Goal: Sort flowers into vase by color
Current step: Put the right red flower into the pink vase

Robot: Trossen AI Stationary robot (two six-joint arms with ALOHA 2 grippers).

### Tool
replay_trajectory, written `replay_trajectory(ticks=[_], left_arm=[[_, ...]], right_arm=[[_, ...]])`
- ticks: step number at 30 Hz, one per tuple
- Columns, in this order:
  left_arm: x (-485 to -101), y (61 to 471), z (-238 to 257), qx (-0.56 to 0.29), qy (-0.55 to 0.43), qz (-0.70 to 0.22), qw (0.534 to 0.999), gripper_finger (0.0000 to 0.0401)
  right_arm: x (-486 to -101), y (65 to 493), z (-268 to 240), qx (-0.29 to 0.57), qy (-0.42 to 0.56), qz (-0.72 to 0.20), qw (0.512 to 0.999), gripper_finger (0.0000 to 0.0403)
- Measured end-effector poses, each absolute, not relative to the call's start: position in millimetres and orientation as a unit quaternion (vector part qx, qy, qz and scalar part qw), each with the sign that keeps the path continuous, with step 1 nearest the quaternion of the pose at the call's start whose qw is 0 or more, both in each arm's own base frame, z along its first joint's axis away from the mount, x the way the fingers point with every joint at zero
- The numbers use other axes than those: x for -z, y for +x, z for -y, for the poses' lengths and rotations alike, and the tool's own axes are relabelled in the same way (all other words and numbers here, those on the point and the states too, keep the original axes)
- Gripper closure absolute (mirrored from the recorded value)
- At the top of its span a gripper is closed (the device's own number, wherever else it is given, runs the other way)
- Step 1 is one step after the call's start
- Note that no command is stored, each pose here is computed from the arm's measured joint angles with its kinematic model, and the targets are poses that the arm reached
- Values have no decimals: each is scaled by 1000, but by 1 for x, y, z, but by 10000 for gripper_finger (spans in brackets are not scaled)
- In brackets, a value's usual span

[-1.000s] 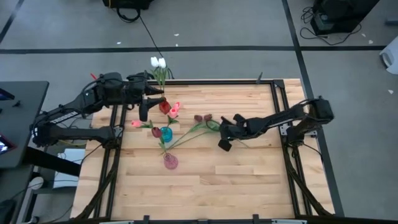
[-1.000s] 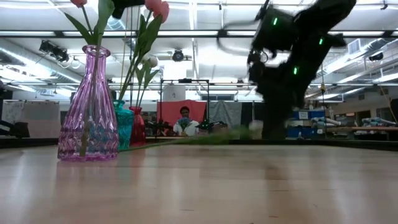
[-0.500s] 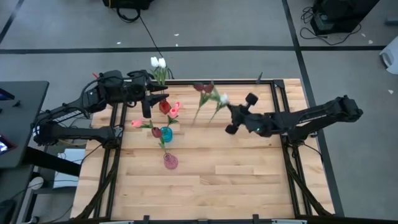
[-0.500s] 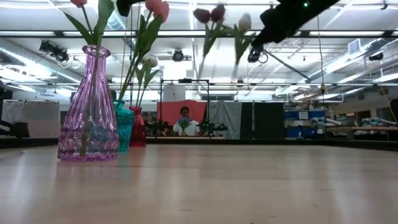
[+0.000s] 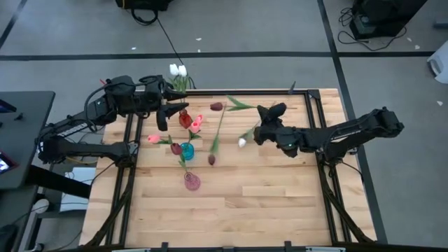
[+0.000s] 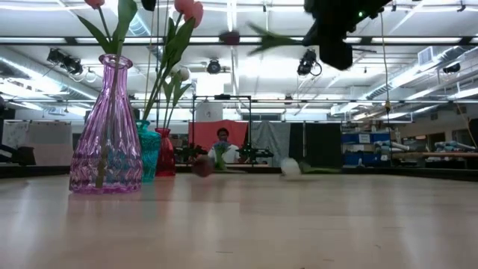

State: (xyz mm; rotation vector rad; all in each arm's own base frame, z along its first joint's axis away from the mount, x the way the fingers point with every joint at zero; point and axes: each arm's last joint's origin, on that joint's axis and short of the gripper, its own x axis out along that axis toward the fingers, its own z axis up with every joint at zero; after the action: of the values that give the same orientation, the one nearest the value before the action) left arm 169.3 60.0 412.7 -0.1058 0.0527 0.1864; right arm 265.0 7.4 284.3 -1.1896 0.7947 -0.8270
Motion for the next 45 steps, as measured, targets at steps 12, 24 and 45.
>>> replay_trajectory(ticks=[12,24,45], left_arm=[[-403,185,-65,-72,-69,-55,994,229],[-402,201,-54,-23,19,-55,998,229],[-389,259,7,7,99,-50,994,229]], right_arm=[[-313,270,-16,337,-366,-114,860,395],[-344,287,1,75,-158,94,980,395],[-357,353,-6,-23,-117,138,983,395]])
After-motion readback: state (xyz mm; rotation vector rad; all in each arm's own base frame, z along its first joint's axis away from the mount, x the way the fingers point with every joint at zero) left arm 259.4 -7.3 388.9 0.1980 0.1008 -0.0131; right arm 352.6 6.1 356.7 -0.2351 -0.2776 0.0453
